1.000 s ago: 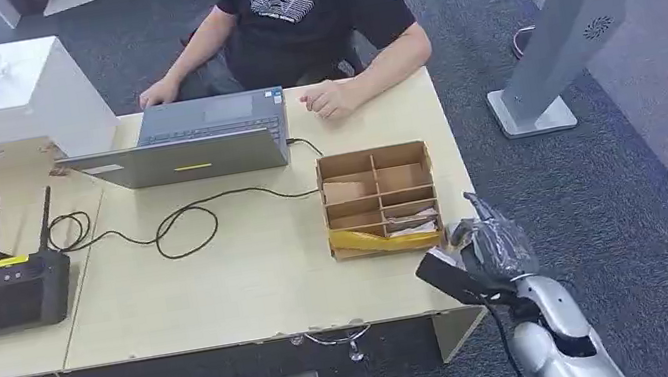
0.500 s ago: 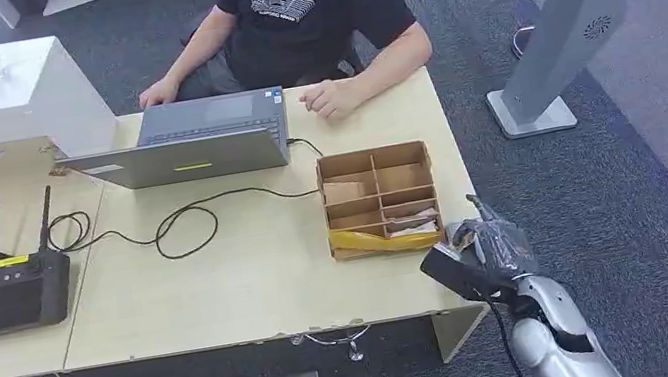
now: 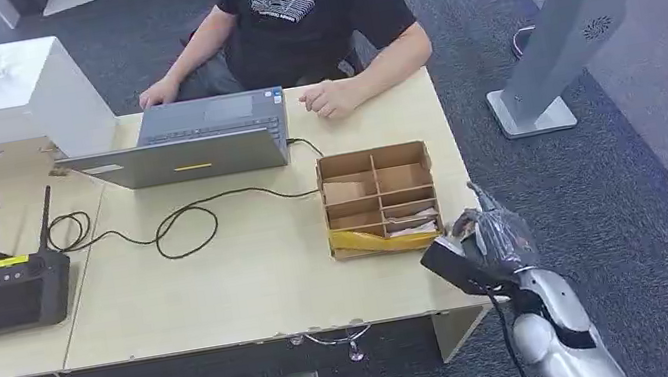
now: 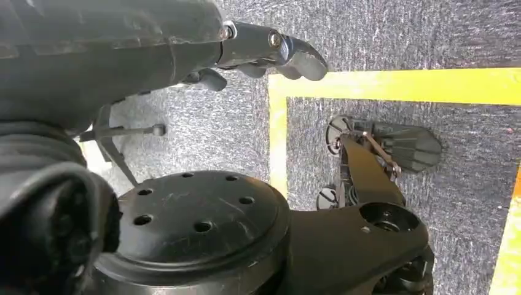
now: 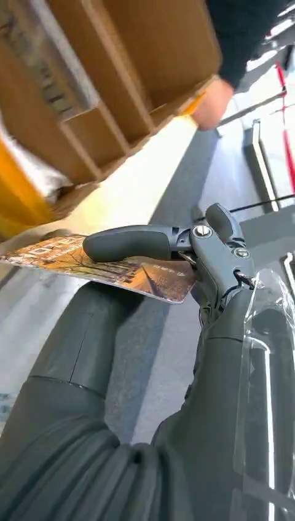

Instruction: Pass the card to the sensor for recognition and then transmit it.

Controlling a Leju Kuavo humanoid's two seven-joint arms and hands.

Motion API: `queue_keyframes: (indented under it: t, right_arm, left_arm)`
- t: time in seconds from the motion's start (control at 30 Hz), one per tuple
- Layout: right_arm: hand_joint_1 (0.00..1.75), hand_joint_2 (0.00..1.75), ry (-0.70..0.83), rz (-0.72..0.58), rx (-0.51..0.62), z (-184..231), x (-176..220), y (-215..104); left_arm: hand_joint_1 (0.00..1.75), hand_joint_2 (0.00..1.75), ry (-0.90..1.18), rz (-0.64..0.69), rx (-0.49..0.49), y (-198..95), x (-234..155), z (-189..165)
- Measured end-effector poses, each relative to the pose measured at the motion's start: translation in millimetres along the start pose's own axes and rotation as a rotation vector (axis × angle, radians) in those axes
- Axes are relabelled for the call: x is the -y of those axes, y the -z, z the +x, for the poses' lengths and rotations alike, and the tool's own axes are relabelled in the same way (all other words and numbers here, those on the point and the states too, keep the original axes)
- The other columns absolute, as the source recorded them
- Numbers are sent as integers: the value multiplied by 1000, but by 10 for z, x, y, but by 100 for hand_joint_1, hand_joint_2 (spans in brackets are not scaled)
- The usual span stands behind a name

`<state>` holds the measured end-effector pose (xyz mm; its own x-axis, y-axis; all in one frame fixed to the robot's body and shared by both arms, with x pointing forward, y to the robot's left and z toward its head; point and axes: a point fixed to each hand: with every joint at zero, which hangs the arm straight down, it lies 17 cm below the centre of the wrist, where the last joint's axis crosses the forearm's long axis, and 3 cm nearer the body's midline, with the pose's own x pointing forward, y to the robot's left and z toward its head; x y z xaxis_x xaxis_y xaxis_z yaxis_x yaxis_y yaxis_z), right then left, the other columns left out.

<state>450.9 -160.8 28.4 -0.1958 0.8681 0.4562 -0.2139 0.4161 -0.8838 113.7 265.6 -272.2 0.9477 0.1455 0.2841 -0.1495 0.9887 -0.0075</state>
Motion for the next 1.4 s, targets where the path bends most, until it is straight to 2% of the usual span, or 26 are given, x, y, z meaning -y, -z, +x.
queue_keyframes:
  t: [0.47,0.87,1.4]
  right_arm:
    - [175,175,-32,-99,-8,-44,487,24]
    - [175,175,-147,-235,58,291,1152,204]
    - [175,175,-177,-234,127,598,1244,287]
  left_arm:
    - [0,0,10,-2,4,0,3,4]
    - [0,0,21,-3,17,-1,8,25]
    - [0,0,21,-5,17,-1,23,28]
